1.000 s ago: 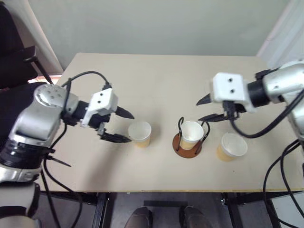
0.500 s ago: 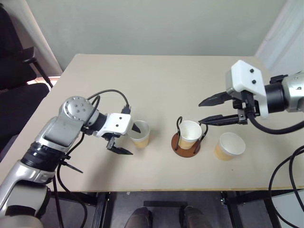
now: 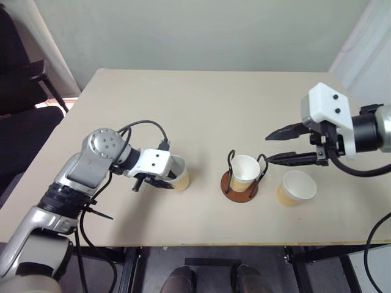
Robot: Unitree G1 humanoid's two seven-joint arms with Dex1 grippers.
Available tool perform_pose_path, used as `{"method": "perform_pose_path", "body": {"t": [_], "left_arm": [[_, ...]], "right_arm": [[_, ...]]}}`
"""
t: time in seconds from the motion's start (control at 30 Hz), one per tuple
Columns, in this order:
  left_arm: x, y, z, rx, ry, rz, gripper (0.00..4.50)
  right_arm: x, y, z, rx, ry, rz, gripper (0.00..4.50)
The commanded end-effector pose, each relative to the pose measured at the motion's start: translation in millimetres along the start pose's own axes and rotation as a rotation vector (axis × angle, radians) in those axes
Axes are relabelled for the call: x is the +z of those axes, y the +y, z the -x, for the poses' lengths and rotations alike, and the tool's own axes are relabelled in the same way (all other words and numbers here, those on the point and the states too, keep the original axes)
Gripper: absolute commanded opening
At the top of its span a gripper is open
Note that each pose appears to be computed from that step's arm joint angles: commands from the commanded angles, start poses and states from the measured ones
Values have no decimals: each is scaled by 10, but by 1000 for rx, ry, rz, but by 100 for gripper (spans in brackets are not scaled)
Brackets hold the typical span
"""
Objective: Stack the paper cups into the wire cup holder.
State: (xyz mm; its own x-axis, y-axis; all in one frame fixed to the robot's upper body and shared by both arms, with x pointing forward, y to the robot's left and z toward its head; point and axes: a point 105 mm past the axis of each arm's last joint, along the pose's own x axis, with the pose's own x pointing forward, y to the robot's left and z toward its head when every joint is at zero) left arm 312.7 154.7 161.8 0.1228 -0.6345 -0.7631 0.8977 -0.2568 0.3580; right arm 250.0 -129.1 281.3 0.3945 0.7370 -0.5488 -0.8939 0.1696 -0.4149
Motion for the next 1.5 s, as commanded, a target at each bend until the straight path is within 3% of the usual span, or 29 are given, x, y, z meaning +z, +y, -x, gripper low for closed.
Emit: {"method": "perform_pose_path", "body": {"t": [0.03, 0.33, 0.63, 0.87, 1.03, 1.17, 1.5], "left_arm": [[116, 52, 137, 10, -22, -36, 3], [426, 185, 326, -11, -85, -81, 3], [1437, 521, 545, -60, -315, -303, 3], [1909, 647, 406, -149, -396, -449, 3], [1899, 681, 73, -232, -366, -478, 3], [1718, 678, -200, -287, -284, -500, 3], [1619, 667, -519, -333, -221, -580, 3]], "right_arm": [[83, -11, 100, -39, -16, 41, 236], [82, 18, 164, -44, -49, 35, 236], [-124, 58, 288, -115, -42, -9, 236], [-158, 138, 374, -175, -21, -57, 236], [-135, 220, 396, -206, -14, -75, 236], [-137, 272, 440, -241, -1, -100, 236], [-168, 363, 473, -278, 22, -145, 236]]}}
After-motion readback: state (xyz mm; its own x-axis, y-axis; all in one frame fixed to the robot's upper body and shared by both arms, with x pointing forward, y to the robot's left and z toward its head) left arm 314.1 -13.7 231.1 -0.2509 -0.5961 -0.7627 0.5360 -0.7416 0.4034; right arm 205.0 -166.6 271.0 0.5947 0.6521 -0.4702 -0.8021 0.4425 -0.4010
